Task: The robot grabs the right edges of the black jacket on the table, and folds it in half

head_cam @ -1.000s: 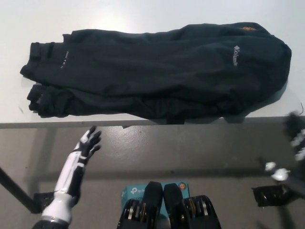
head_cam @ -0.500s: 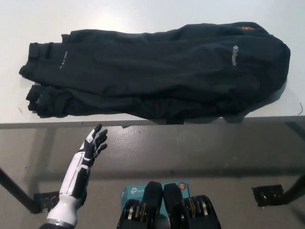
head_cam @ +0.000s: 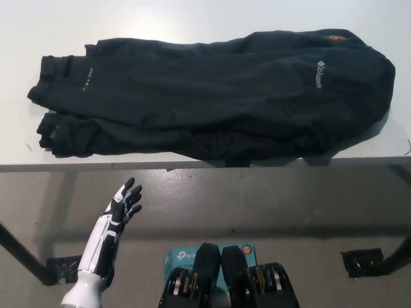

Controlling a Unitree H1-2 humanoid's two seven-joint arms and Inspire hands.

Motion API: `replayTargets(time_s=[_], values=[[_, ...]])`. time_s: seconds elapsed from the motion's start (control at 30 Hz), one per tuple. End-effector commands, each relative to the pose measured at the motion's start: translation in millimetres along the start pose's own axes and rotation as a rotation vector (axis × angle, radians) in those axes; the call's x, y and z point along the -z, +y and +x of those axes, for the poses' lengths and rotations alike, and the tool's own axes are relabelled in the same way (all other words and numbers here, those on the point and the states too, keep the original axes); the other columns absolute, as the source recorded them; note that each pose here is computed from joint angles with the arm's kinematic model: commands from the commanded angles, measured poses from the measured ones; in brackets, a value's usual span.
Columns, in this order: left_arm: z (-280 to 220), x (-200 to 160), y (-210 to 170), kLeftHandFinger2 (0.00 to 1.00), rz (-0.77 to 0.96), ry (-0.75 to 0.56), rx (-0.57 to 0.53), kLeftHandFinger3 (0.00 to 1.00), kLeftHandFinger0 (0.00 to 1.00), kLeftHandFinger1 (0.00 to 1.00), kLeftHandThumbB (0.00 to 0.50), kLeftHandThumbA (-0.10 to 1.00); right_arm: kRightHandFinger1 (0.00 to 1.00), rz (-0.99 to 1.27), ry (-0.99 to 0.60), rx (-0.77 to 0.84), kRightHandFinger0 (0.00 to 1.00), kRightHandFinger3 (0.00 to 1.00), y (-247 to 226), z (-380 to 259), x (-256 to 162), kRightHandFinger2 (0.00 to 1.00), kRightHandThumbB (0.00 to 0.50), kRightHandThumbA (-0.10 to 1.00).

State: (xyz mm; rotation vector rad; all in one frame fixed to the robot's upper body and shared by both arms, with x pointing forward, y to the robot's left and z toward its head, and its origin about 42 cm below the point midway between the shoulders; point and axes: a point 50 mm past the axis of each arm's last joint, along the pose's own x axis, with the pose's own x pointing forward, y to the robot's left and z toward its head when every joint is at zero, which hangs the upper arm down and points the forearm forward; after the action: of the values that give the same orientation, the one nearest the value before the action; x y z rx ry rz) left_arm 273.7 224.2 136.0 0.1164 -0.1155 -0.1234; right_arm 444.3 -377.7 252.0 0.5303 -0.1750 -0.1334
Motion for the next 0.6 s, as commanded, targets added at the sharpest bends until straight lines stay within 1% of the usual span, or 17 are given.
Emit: replayTargets(time_s=[0.0, 0.07, 0.1, 0.13, 0.23, 0.27, 0.33, 0.4, 0.57], values=[[-0.8, -6.6, 5.5, 1.0, 0.003, -0.059, -0.002, 1.0, 1.0, 1.0, 0.198, 1.0, 1.0, 0.014, -0.008, -0.047, 1.0, 1.0, 8.6, 28.3, -17.5, 1.0, 0.295, 1.0], [-1.2, -7.7, 5.7, 1.0, 0.004, -0.059, -0.007, 1.0, 1.0, 1.0, 0.196, 1.0, 1.0, 0.009, 0.001, -0.051, 1.0, 1.0, 6.9, 31.4, -13.0, 1.0, 0.288, 1.0], [-1.2, -7.9, 5.7, 1.0, 0.006, -0.058, -0.009, 1.0, 1.0, 1.0, 0.191, 1.0, 1.0, 0.006, 0.006, -0.05, 1.0, 1.0, 6.9, 32.9, -10.5, 1.0, 0.284, 1.0], [-1.4, -7.8, 5.7, 1.0, 0.005, -0.06, -0.009, 1.0, 1.0, 1.0, 0.176, 1.0, 1.0, 0.013, 0.011, -0.045, 1.0, 1.0, 7.1, 34.1, -8.7, 1.0, 0.29, 1.0], [-3.1, -8.5, 6.4, 1.0, 0.004, -0.068, -0.003, 1.0, 1.0, 1.0, 0.167, 1.0, 1.0, 0.045, 0.039, -0.027, 1.0, 1.0, 7.2, 37.0, 1.9, 1.0, 0.281, 1.0], [-3.3, -8.9, 6.6, 1.0, 0.009, -0.067, -0.004, 1.0, 1.0, 1.0, 0.167, 1.0, 1.0, 0.053, 0.044, -0.026, 1.0, 1.0, 6.6, 38.3, 4.7, 1.0, 0.294, 1.0], [-3.8, -10.1, 7.3, 1.0, 0.01, -0.066, -0.005, 1.0, 1.0, 1.0, 0.169, 1.0, 1.0, 0.068, 0.049, -0.017, 1.0, 1.0, 5.6, 39.6, 10.0, 1.0, 0.301, 1.0], [-3.9, -11.1, 7.7, 1.0, 0.006, -0.072, -0.003, 1.0, 1.0, 1.0, 0.165, 1.0, 1.0, 0.085, 0.058, -0.007, 1.0, 1.0, 8.1, 40.8, 15.1, 1.0, 0.285, 1.0], [-3.8, -12.8, 9.0, 1.0, 0.007, -0.08, -0.004, 1.0, 1.0, 1.0, 0.173, 1.0, 1.0, 0.097, 0.083, -0.005, 1.0, 1.0, 10.7, 38.8, 26.2, 1.0, 0.299, 1.0]])
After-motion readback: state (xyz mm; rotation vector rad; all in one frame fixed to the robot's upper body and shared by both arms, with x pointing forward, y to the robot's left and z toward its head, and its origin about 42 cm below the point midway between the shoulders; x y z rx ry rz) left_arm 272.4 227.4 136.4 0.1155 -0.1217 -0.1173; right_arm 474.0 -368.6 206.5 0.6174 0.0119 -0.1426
